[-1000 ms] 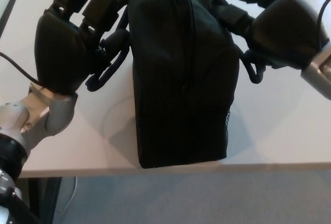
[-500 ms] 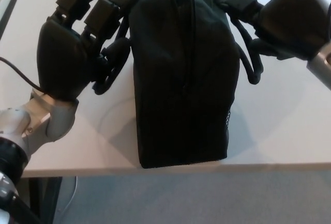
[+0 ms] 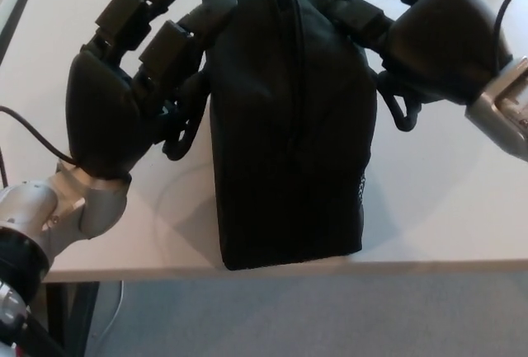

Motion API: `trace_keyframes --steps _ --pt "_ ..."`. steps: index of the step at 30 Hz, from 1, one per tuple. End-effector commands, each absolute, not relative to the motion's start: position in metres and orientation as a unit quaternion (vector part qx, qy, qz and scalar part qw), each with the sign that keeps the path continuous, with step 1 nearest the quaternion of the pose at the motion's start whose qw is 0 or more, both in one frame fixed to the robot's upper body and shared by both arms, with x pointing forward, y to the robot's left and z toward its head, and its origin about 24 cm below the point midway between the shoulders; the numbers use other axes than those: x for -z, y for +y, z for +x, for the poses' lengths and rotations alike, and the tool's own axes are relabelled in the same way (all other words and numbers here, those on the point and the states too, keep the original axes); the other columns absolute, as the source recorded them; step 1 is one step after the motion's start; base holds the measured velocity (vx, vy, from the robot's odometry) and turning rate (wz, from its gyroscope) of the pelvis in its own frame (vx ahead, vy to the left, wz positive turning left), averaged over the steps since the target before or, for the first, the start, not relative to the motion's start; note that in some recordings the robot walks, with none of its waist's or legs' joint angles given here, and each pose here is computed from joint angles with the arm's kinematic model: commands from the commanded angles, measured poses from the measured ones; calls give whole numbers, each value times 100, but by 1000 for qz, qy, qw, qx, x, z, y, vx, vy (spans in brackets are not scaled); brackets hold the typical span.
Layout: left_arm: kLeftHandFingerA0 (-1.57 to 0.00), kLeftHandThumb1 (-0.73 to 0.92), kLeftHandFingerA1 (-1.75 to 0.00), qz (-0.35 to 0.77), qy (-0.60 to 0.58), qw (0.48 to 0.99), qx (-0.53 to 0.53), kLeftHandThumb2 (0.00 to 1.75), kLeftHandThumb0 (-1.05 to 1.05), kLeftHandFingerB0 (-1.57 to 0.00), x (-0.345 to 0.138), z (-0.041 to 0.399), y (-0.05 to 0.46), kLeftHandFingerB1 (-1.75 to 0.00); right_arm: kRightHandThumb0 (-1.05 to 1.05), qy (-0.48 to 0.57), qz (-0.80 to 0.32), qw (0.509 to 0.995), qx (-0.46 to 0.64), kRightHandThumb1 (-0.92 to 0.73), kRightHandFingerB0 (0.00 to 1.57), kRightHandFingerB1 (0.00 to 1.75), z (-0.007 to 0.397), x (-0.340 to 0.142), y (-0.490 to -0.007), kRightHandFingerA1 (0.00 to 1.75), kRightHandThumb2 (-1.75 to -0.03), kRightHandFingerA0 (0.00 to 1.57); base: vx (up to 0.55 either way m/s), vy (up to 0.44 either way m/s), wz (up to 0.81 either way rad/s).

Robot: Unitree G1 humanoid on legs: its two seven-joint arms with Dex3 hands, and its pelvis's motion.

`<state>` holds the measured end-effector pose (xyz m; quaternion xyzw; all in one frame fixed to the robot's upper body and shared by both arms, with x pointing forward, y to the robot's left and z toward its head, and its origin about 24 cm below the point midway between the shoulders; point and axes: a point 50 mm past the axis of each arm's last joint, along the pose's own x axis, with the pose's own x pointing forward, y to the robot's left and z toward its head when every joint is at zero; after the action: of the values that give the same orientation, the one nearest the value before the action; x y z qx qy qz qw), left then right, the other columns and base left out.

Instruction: A lunch bag is kept on the middle of the desk and the robot uses both its hands to grab the opening of the bag from the left and right and moves its hands away from each other to spread the bag open

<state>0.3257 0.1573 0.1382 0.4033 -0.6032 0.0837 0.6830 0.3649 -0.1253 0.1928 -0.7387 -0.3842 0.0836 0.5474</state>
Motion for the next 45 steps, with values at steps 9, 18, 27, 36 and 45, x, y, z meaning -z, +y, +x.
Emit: trace_keyframes --steps 9,18,27,36,45 --pt "-41 52 -36 360 -665 650 -73 57 -11 -57 -143 314 139 -39 -68 -407 -768 489 -72 -54 13 40 368 -199 -101 46 -84 27 0 0 0" --pt "-55 47 -39 353 -671 650 -53 55 -20 -97 -141 307 135 -54 -53 -407 -756 505 -81 -51 15 39 367 -190 -89 45 -78 30 0 0 0" --pt "-107 33 -55 380 -627 680 -18 98 6 -108 -124 302 144 -79 -55 -398 -739 534 -99 -50 17 39 362 -180 -97 45 -77 30 0 0 0" --pt "-116 22 -134 370 -550 749 12 124 1 -107 -88 287 158 -100 -39 -381 -742 543 -98 -64 29 31 359 -165 -118 36 -59 41 0 0 0" --pt "-109 34 -130 354 -467 810 9 119 -5 -100 -38 262 173 -105 -38 -393 -721 559 -114 -56 40 33 355 -157 -130 37 -57 47 0 0 0"
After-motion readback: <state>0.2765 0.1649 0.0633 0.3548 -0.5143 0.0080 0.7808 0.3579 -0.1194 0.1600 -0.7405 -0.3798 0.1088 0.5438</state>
